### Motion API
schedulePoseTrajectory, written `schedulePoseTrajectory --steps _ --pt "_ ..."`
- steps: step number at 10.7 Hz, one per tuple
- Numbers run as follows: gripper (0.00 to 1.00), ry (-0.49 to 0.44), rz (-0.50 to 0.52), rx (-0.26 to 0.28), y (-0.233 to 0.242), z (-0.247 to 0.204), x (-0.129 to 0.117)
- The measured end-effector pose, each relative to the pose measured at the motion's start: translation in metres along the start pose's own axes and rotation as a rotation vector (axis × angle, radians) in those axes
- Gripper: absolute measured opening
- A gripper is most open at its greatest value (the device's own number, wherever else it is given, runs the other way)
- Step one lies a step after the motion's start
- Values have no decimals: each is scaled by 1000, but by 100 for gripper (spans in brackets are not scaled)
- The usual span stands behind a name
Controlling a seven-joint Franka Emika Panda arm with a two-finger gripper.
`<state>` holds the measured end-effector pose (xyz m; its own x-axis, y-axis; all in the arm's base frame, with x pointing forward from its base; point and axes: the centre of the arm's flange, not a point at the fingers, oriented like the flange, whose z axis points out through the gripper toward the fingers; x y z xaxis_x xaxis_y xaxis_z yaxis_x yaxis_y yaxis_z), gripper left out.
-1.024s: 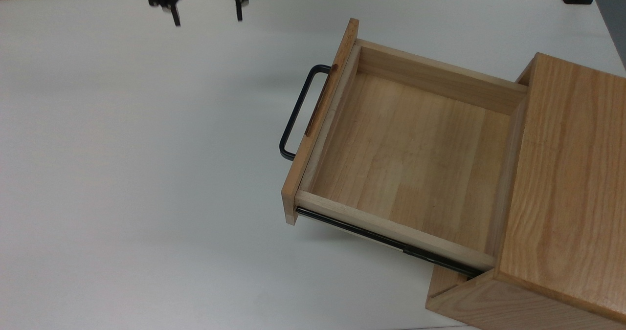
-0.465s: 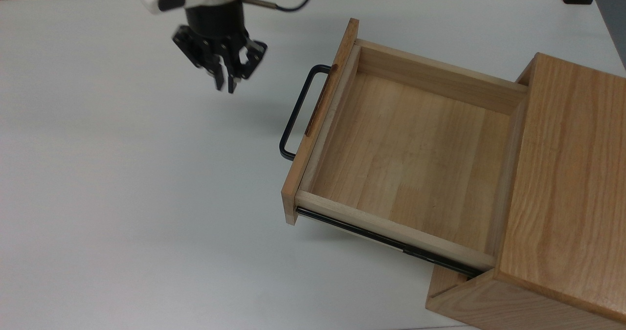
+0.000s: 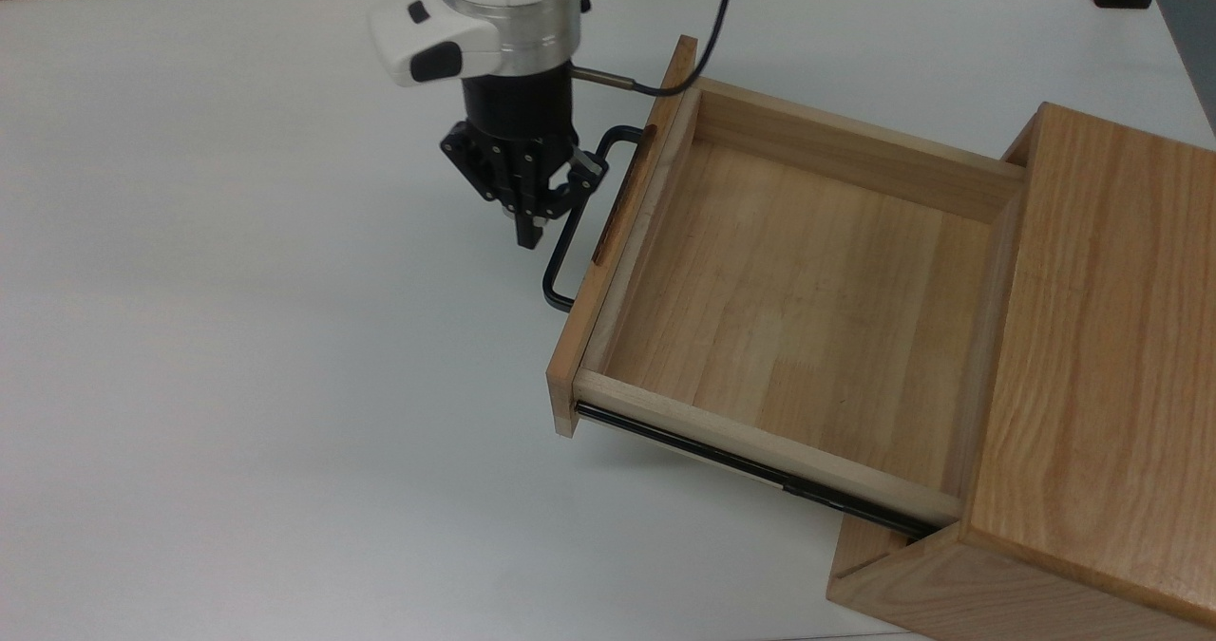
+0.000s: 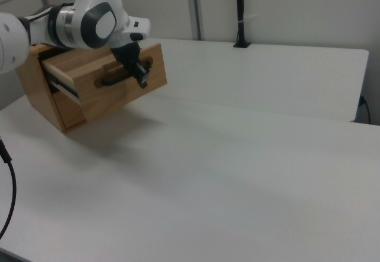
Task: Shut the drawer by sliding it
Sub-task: 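Lower the gripper onto the black bar handle of the drawer front, then push the drawer front with the gripper into the wooden cabinet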
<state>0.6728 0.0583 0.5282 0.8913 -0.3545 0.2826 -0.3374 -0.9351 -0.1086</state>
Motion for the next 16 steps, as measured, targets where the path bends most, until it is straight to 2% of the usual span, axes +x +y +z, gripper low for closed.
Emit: schedulePoseTrajectory --steps 5,8,12,16 --pt "0 0 27 20 -22 -4 -9" --pt "0 -11 170 44 -49 -1 -21" --pt "0 3 378 128 -78 6 -28" --pt "0 27 443 199 -120 12 -41"
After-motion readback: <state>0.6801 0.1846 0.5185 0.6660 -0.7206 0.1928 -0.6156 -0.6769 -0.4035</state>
